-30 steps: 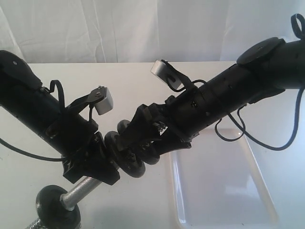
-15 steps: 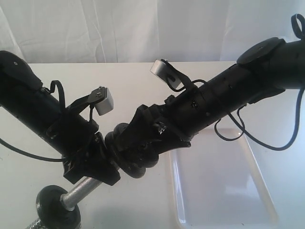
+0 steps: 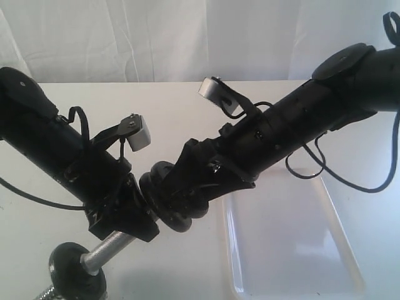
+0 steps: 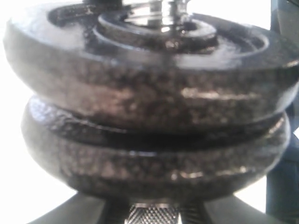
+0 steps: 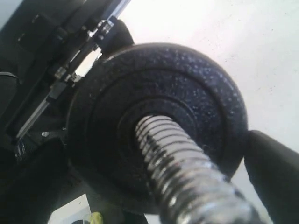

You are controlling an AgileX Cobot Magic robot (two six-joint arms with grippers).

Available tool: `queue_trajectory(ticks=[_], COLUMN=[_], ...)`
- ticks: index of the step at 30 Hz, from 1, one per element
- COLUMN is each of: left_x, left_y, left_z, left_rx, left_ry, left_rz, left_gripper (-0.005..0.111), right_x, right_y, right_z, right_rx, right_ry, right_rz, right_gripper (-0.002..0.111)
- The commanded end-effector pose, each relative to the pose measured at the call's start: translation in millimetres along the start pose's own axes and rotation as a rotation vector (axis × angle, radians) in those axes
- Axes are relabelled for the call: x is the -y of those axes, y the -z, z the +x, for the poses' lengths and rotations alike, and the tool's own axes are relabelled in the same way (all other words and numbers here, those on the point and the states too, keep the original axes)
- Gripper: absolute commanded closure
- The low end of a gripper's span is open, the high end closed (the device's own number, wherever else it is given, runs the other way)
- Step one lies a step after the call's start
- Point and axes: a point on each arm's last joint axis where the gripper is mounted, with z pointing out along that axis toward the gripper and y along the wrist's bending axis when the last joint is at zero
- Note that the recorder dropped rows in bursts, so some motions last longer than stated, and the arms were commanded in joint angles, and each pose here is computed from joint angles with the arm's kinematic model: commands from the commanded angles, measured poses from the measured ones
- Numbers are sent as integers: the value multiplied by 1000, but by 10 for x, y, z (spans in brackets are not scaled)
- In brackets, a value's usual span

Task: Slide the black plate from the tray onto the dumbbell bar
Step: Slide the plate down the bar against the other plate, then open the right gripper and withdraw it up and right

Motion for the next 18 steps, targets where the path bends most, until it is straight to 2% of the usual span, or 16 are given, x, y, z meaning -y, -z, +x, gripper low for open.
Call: queue_trajectory(ticks=[1,13,16,17,18], left_x=[37,30,30,30,30], left_y=[126,126,126,126,126], left_z=[-233,-231,-231,-231,-231], left_rx=[184,182,182,182,182], left_ry=[121,142,144,148,148], left_rz=[-19,-25,-25,-25,-25], left_gripper=[107,107,107,107,107], right_x=[-110,-25,-16,-36,-38], right_y=[189,306,418,541,589], right_z=[-43,-46,-92,-132,-141], right_rx=[1,13,23,56,71], right_ry=[46,-19,-17,-17,-22], right_rz=[-56,-18,23,45,52], right_gripper=[13,14,25,41,49])
